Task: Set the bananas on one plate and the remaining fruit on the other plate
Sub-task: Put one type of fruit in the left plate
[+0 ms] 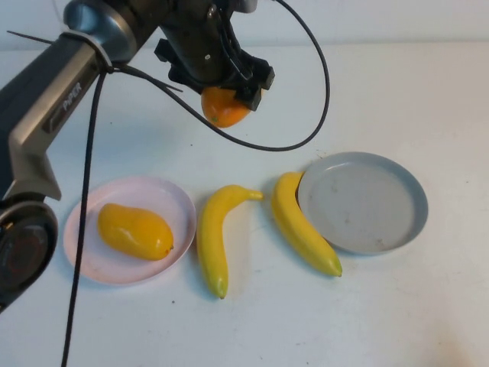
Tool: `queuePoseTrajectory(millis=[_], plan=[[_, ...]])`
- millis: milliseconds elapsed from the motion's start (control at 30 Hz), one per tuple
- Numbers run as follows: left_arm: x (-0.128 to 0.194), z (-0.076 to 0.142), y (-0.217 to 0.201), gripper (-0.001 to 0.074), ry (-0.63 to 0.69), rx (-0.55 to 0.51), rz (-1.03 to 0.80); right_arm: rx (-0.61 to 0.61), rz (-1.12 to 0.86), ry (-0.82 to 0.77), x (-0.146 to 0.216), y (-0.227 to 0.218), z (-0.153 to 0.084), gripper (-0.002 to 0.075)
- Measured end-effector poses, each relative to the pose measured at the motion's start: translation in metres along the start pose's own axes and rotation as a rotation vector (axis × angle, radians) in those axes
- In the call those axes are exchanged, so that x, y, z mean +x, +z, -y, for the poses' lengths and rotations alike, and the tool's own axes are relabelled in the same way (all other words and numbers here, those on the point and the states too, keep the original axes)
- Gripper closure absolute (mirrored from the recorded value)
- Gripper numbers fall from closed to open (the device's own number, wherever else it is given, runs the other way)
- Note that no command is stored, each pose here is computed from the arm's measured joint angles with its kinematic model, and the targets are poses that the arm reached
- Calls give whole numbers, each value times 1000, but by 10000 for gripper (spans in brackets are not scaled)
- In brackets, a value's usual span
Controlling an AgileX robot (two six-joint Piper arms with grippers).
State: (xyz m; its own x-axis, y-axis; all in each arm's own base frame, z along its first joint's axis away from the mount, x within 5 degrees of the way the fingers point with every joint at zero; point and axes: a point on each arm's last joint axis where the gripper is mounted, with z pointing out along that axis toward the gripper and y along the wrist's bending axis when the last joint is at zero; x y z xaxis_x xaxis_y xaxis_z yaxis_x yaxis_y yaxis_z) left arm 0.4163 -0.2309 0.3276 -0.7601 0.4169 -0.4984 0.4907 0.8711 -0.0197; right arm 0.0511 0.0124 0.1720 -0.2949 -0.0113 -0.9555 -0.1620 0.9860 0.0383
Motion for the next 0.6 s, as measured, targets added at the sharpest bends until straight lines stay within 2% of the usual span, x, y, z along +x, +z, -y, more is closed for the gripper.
queuePoseTrajectory(millis=[300,600], plan=[[14,-3,-31,174,17,-42,-8,0,0,0,0,0,0,743],[58,-7,-45,174,34,-88,-128,0,0,0,0,0,0,743]])
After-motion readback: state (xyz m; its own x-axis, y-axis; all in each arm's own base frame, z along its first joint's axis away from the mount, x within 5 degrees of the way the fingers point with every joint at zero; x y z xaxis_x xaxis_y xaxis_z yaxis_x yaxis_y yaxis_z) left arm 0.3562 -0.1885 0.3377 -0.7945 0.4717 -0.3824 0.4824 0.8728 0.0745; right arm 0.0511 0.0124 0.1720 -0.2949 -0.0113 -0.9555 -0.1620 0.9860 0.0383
